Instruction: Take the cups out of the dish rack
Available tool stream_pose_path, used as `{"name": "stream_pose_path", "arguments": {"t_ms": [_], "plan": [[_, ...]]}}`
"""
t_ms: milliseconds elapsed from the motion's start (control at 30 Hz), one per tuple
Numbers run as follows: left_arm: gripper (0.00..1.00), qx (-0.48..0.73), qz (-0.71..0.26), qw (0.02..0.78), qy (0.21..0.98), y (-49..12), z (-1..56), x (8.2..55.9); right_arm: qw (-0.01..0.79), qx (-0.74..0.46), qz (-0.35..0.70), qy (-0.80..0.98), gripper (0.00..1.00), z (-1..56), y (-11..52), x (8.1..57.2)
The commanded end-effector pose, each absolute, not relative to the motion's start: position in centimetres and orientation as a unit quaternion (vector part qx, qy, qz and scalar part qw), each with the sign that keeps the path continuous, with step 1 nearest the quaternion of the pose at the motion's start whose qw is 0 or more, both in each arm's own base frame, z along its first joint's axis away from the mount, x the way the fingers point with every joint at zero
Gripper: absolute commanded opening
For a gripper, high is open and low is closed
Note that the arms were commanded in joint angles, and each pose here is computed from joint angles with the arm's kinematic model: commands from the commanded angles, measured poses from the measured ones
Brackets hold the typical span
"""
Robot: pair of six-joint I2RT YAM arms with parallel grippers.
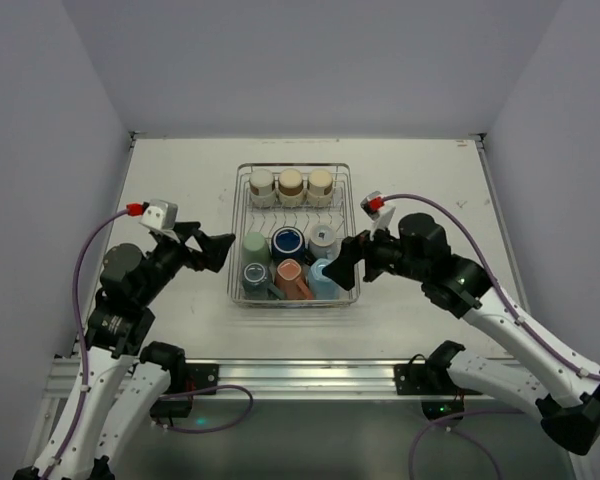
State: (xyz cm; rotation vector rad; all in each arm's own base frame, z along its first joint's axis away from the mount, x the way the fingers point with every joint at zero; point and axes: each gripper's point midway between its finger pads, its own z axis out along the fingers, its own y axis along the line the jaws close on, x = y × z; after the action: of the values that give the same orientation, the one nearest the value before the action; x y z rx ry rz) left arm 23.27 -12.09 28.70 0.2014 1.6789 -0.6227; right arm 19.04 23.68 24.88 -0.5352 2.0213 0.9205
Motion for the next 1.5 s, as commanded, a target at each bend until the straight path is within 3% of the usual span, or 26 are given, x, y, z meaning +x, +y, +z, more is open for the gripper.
{"name": "stream_pose_path", "arguments": {"t_ms": [0,533,867,1233,1467], "plan": [[1.0,0.082,-0.243,0.633,0.73,-11.0,28.2,23.3,0.414,-0.23,0.301,0.828,0.99,23.8,23.1,20.1],[1.0,0.065,-0.226,0.644,0.728,-10.1,27.7,23.2,0.361,-0.24,0.155,0.887,0.99,19.6,23.9,22.2],[1.0,0.072,-0.232,0.639,0.73,-10.4,27.5,23.2,0.314,-0.319,0.124,0.886,0.99,16.5,25.7,22.9],[1.0,0.075,-0.234,0.637,0.731,-10.5,27.4,23.2,0.266,-0.297,0.092,0.913,0.95,12.4,25.7,22.3],[1.0,0.074,-0.234,0.637,0.73,-10.5,27.4,23.2,0.255,-0.296,0.073,0.918,0.98,11.1,26.1,22.2]]}}
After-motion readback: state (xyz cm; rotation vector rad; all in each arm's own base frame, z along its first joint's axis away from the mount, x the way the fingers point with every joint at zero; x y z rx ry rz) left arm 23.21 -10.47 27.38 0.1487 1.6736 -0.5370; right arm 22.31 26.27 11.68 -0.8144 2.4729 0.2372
